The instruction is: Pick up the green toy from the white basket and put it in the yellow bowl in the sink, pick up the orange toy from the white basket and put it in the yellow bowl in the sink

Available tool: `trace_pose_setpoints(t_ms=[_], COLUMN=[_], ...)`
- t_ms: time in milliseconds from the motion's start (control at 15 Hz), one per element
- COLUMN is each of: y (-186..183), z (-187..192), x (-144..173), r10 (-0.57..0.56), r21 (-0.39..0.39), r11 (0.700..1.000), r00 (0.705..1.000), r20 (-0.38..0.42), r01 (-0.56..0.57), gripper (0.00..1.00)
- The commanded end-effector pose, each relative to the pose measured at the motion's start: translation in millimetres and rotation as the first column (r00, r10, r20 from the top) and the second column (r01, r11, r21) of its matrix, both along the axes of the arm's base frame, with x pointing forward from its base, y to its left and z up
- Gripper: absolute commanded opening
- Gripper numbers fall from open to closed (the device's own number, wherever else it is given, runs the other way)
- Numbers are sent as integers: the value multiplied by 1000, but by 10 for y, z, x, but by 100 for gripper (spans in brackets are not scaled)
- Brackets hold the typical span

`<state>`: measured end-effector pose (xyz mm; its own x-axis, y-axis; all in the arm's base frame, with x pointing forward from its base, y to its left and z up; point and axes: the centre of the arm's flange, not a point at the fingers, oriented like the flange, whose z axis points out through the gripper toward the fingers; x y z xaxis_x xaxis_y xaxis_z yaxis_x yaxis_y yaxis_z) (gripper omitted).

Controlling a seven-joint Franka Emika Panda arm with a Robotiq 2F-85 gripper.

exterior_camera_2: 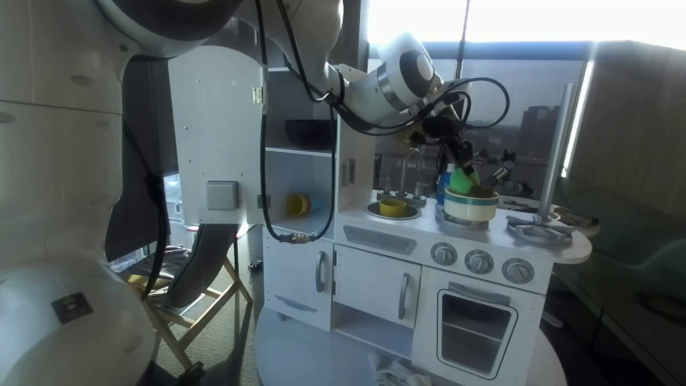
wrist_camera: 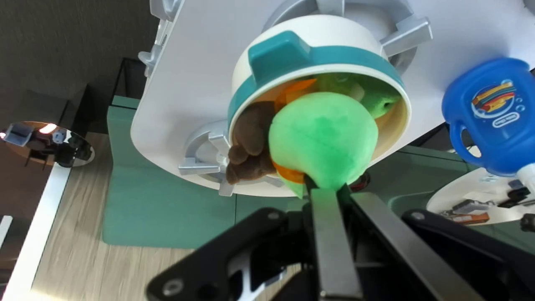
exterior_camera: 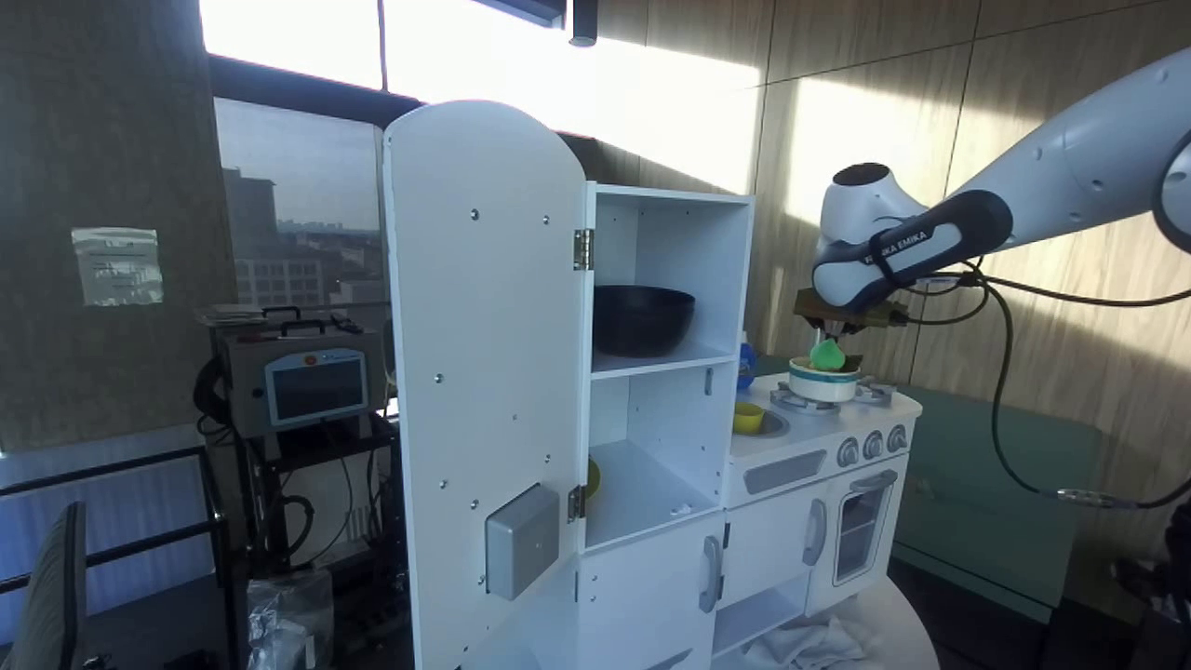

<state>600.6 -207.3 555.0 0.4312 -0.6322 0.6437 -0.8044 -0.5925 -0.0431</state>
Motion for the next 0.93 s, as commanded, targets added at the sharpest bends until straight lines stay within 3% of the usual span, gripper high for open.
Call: trace_pose_setpoints(t_ms=[0, 467, 867], y=[29, 23, 100], z=[92, 82, 259], x=[-32, 115, 23], r10=[-17, -17, -14], r21=[-21, -4, -27], r11=[1000, 1000, 999], r00=[998, 996, 989], r20=[56, 91, 149], r01=[18, 17, 18], gripper=[9, 9, 9])
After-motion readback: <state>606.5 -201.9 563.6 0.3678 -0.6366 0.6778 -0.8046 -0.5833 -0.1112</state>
